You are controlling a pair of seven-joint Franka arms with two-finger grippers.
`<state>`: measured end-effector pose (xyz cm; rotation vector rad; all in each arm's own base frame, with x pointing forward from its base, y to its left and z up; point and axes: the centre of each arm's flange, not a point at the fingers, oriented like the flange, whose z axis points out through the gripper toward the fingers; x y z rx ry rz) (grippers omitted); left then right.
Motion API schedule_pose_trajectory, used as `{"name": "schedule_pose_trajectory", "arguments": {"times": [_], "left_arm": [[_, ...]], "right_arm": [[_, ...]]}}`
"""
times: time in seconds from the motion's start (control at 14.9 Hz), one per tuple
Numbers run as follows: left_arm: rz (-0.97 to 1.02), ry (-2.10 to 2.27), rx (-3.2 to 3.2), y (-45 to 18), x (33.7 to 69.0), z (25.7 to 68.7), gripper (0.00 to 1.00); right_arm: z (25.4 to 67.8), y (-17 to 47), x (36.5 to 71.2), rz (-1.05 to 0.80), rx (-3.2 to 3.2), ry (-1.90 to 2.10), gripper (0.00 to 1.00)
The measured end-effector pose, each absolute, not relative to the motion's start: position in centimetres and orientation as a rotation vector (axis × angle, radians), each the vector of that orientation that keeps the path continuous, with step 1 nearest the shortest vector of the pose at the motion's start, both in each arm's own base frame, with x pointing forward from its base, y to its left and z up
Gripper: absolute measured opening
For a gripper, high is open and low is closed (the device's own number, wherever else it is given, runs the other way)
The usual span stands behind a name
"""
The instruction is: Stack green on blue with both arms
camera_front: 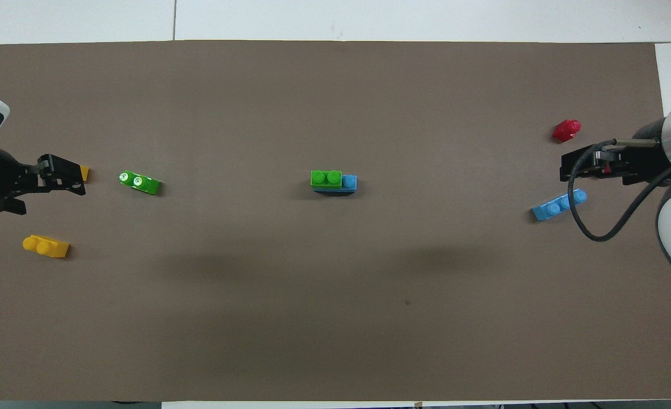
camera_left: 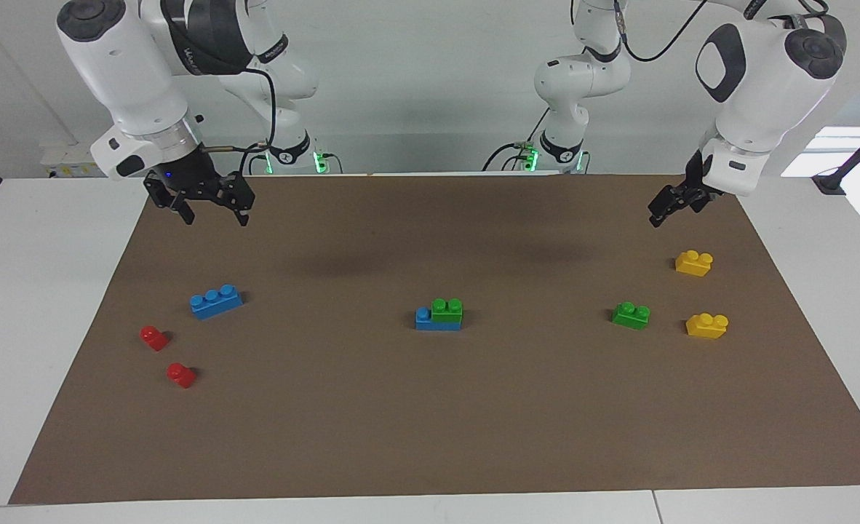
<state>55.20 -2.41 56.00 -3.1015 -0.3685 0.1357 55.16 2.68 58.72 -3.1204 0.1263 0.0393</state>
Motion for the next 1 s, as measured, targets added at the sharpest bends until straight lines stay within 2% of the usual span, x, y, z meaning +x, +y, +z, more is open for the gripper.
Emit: {"name": "schedule_pose_trajectory", "arguments": {"times": [0.4,0.74,1.0], "left_arm": [[0.138,-0.331,-3.110,-3.7,56.4,55.7,1.00],[0.152,-0.281,-3.105,-5.0,54.7,57.1,1.00],[0.211,-0.204,-3.094,-7.6,53.1,56.5,1.00]], "right_arm": [[58.7,2.0,55.2,0.036,-3.121,0.144,1.00],[58.8,0.5,55.3,0.021,-3.118,0.183,1.00],[58.8,-0.7,55.3,0.020,-3.116,0.216,1.00]]}}
